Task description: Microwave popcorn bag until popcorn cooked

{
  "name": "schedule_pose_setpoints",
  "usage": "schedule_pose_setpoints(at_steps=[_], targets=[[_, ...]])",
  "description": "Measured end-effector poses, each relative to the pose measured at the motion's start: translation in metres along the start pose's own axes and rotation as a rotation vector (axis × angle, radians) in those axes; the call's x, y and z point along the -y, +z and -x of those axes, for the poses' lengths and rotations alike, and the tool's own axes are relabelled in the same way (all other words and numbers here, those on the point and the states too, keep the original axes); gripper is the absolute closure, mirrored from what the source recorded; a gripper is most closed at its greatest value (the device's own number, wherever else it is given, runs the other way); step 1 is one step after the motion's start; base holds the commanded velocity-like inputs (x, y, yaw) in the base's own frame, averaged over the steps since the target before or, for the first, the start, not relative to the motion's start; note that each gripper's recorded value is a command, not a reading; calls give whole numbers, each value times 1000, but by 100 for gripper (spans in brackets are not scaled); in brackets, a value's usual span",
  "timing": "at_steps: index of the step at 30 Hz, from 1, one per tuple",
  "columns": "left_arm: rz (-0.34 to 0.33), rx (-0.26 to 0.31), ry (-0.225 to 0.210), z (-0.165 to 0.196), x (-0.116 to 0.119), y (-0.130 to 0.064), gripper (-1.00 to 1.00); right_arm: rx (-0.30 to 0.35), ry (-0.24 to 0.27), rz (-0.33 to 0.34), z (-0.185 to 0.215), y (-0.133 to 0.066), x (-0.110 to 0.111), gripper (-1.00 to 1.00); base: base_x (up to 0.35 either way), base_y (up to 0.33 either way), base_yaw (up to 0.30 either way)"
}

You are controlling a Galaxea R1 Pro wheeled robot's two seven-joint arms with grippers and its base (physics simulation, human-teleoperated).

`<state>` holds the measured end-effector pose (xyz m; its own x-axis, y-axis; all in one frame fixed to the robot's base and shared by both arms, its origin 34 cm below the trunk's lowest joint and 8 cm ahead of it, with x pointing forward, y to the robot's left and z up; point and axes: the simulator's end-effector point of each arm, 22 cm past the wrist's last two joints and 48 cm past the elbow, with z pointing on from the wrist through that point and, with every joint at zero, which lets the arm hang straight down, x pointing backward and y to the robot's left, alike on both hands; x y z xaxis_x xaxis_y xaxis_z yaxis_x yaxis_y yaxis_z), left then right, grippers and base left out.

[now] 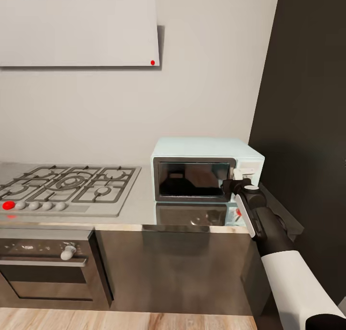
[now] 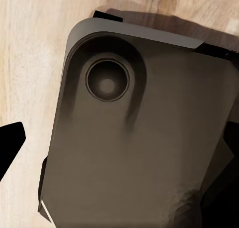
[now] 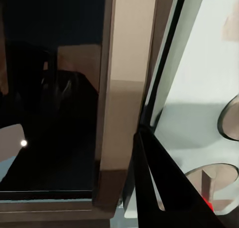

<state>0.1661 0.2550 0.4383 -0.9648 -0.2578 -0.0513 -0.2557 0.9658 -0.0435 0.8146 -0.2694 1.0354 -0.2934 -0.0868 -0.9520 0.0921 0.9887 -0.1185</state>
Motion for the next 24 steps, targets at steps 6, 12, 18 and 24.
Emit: schedule_pose_setpoints(at_steps=[6, 12, 18, 24], targets=[[0, 0, 0, 0, 0, 0, -100, -1, 2, 4, 0, 0, 0, 100, 0, 0, 0], [2, 3, -21, 1, -1, 0, -100, 1, 0, 3, 0, 1, 0, 100, -11, 0, 0], [1, 2, -22, 1, 0, 0, -100, 2, 19, 18, 0, 1, -5, 100, -289, 0, 0], [0, 2, -20, 1, 0, 0, -100, 6, -9, 29, 1, 0, -14, 100, -235, 0, 0]])
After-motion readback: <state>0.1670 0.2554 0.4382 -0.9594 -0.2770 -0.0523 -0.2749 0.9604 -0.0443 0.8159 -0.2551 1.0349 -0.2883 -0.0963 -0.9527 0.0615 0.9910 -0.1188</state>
